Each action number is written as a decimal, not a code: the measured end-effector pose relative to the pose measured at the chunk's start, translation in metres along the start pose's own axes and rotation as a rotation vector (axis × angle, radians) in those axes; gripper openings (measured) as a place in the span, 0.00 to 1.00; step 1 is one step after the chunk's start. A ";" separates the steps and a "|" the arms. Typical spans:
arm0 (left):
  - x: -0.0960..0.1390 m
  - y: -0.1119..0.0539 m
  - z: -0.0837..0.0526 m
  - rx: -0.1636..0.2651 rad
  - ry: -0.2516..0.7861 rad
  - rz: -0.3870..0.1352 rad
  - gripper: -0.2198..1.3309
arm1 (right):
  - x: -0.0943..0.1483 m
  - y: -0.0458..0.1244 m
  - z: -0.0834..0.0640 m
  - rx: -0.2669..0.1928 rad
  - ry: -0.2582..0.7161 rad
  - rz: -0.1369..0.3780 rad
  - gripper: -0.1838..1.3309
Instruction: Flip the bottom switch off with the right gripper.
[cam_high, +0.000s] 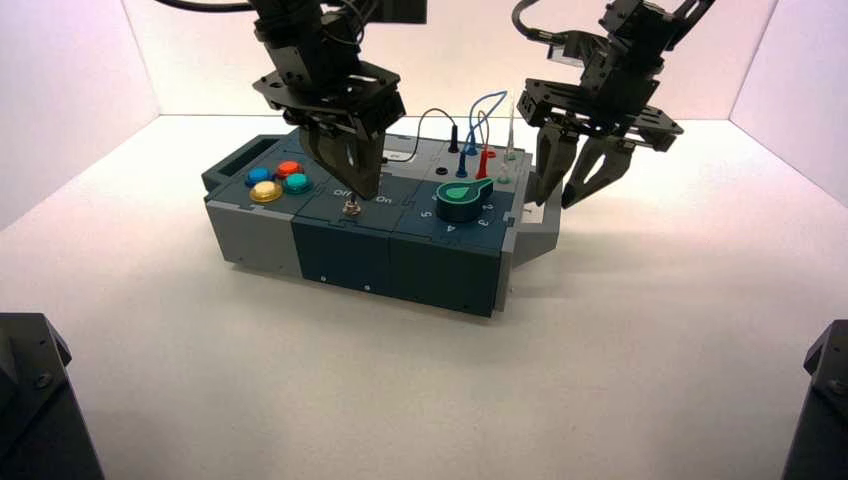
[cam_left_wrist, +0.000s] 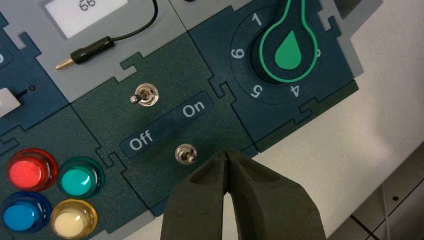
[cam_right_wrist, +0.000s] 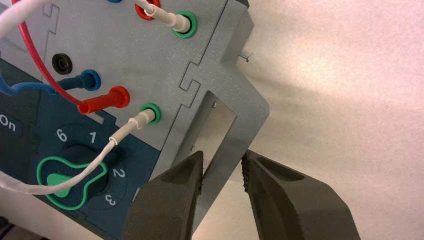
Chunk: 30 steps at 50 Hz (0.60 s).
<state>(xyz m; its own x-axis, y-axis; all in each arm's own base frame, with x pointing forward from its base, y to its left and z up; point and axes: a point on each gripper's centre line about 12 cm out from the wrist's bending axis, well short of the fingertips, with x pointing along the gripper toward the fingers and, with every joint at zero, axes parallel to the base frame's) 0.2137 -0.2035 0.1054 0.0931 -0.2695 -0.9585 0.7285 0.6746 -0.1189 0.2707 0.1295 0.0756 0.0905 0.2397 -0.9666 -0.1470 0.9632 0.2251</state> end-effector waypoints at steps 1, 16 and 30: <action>0.001 0.000 0.000 0.000 0.003 0.000 0.04 | 0.000 0.000 0.000 -0.003 -0.001 0.000 0.65; 0.010 0.003 -0.003 0.007 0.033 0.006 0.04 | 0.000 0.000 0.000 -0.004 0.000 -0.001 0.65; 0.016 0.011 -0.001 -0.013 0.043 0.013 0.04 | 0.000 0.000 0.000 -0.008 0.000 0.000 0.65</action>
<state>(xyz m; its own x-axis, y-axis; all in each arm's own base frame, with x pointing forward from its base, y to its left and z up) 0.2223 -0.2000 0.0886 0.0730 -0.2308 -0.9703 0.7188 0.6865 -0.1093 0.2706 0.1295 0.0760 0.0904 0.2394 -0.9667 -0.1546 0.9623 0.2239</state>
